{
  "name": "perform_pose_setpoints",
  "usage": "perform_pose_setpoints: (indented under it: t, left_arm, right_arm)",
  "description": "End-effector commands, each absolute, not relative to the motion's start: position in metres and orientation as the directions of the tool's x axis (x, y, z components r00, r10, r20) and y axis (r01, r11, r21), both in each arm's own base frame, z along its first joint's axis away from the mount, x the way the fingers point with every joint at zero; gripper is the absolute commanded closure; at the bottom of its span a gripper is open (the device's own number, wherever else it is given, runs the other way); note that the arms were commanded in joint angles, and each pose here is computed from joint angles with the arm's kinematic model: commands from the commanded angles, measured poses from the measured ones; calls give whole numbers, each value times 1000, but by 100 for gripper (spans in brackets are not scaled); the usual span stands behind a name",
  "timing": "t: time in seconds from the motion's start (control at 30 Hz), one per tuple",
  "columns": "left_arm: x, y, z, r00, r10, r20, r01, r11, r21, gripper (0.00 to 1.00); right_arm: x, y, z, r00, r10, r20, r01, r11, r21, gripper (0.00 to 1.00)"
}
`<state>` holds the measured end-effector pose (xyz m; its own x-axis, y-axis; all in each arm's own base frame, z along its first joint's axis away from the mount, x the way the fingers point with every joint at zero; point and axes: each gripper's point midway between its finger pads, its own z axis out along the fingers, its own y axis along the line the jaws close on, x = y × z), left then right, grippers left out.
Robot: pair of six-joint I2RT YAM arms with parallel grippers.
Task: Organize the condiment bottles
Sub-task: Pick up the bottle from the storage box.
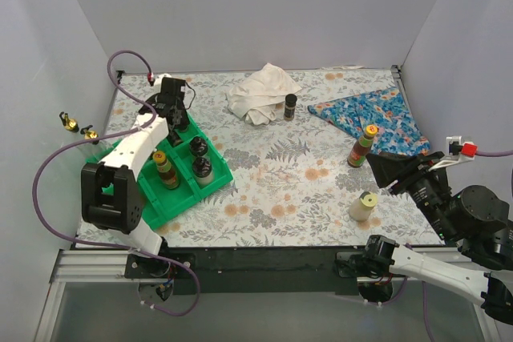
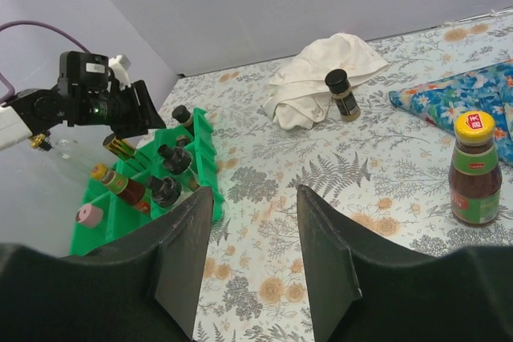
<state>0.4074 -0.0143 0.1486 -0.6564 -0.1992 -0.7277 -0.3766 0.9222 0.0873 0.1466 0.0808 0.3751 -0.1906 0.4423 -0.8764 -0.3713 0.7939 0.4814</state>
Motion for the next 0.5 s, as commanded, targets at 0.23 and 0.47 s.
perform_pose_setpoints:
  t: [0.23, 0.47]
  left_arm:
    - [418, 0, 151, -491, -486, -723, -668, 742, -45, 53]
    - [414, -2, 130, -474, -553, -685, -709, 701, -75, 57]
  right_arm:
    - [150, 72, 390, -132, 468, -874, -361, 798, 482, 45]
    - [147, 60, 396, -107, 493, -863, -359, 790, 496, 45]
